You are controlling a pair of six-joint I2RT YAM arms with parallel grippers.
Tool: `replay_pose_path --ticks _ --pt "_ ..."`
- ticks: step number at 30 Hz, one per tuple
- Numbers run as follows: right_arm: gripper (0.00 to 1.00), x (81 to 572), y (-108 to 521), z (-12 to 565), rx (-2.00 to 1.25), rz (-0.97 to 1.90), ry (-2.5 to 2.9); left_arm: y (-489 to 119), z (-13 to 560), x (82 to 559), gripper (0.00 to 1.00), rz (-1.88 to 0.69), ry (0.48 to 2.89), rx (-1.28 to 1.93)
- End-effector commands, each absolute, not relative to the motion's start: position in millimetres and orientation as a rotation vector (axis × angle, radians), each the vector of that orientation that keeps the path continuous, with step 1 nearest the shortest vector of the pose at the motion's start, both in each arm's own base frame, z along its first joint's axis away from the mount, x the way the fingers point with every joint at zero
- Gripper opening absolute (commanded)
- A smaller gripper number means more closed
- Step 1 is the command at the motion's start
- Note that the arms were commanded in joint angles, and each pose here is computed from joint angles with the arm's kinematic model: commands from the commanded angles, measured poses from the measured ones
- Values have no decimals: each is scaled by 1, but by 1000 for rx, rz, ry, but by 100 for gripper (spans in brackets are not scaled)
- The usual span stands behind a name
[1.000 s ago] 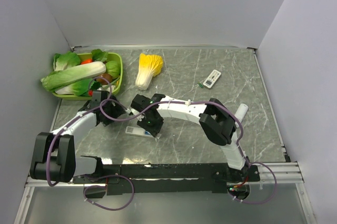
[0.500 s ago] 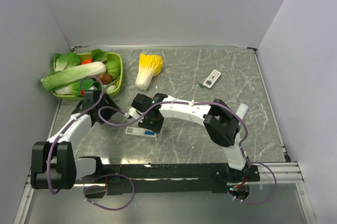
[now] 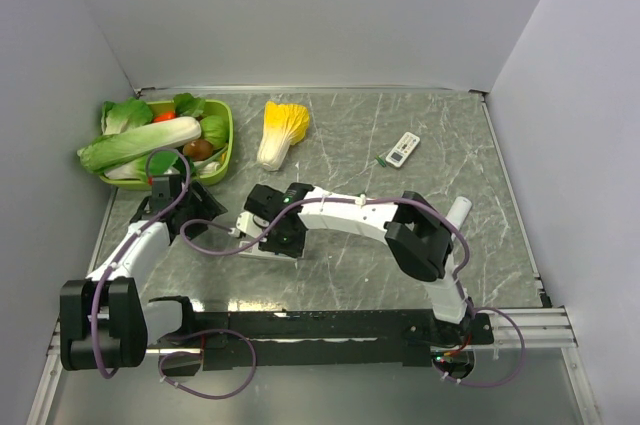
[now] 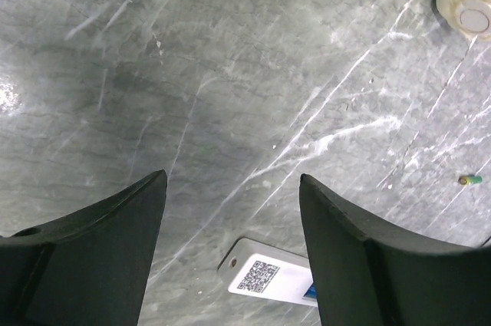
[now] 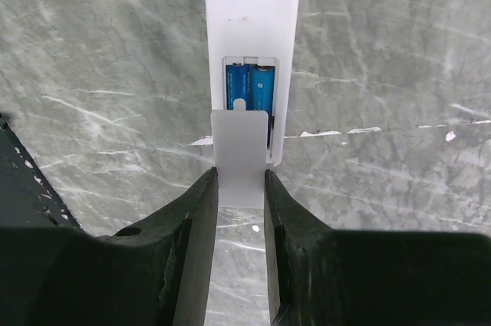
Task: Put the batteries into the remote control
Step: Load the battery cover into the remote control.
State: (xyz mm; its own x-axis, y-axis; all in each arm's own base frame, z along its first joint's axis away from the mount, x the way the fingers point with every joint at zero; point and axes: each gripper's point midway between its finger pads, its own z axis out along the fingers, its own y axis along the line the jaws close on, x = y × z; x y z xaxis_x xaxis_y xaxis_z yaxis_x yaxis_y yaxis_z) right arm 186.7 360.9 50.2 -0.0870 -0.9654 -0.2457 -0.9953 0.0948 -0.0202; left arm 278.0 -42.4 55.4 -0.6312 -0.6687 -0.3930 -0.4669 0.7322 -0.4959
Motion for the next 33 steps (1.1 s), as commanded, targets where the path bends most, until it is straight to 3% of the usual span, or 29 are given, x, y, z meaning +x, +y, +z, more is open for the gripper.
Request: replay_pose_path --ticks 1,33 --pt "28 190 371 57 -2017 227 2110 -44 61 281 74 -505 2344 -827" --pt "37 194 372 36 -2069 187 2109 -47 60 280 74 -528 2346 -825"
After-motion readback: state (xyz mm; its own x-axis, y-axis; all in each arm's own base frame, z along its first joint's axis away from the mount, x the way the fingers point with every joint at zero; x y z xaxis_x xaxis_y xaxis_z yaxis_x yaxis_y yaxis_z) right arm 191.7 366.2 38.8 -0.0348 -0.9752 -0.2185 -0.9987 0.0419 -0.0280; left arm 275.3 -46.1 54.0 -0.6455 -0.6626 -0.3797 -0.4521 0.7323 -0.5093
